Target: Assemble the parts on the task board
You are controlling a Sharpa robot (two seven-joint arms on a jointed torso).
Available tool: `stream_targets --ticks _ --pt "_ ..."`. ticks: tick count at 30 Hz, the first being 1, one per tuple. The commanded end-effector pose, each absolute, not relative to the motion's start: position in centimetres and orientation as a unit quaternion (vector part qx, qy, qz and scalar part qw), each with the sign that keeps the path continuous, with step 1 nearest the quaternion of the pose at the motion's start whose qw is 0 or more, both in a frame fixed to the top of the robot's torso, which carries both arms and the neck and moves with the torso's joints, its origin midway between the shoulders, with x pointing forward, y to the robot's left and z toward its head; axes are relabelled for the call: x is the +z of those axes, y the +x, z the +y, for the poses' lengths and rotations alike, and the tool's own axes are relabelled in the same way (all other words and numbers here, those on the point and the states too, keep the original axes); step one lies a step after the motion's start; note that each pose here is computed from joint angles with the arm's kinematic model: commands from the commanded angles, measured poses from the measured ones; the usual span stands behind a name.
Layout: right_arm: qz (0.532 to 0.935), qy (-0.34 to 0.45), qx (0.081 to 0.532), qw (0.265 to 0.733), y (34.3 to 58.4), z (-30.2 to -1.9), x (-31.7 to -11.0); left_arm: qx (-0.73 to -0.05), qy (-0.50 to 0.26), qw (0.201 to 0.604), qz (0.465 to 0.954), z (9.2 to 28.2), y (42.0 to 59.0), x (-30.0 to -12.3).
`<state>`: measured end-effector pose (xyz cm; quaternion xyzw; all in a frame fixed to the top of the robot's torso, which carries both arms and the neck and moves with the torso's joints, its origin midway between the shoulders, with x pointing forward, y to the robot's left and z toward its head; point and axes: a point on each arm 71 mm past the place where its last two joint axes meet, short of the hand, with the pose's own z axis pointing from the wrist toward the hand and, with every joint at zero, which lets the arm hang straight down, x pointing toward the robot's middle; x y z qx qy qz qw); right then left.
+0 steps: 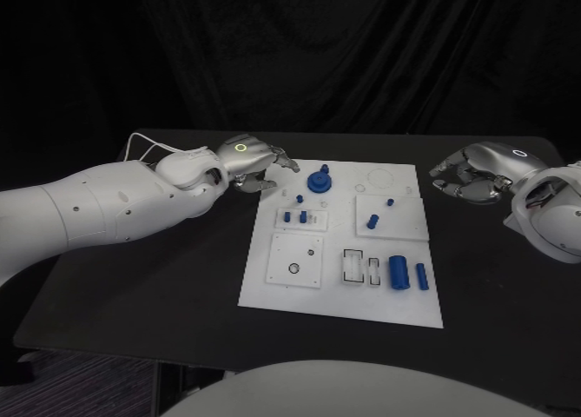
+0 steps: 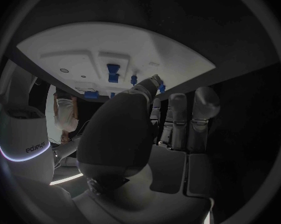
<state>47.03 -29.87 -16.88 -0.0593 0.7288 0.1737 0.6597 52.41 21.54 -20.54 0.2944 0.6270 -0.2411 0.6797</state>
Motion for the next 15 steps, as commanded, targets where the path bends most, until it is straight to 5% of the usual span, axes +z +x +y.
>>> stream_targets --ticks 1,9,15 --pt "0.716 -0.058 0.180 0.672 47.0 -29.6 -16.3 -0.281 0.229 0.743 0.562 23.1 51.9 -18.9" --pt "0.694 -0.080 0.205 0.686 47.6 -27.5 -14.3 -0.357 0.125 0.732 0.566 26.8 50.6 -18.2" --pt "0.691 -0.120 0.219 0.679 48.2 -25.4 -14.4 -0.465 -0.030 0.661 0.588 27.8 50.1 -18.4"
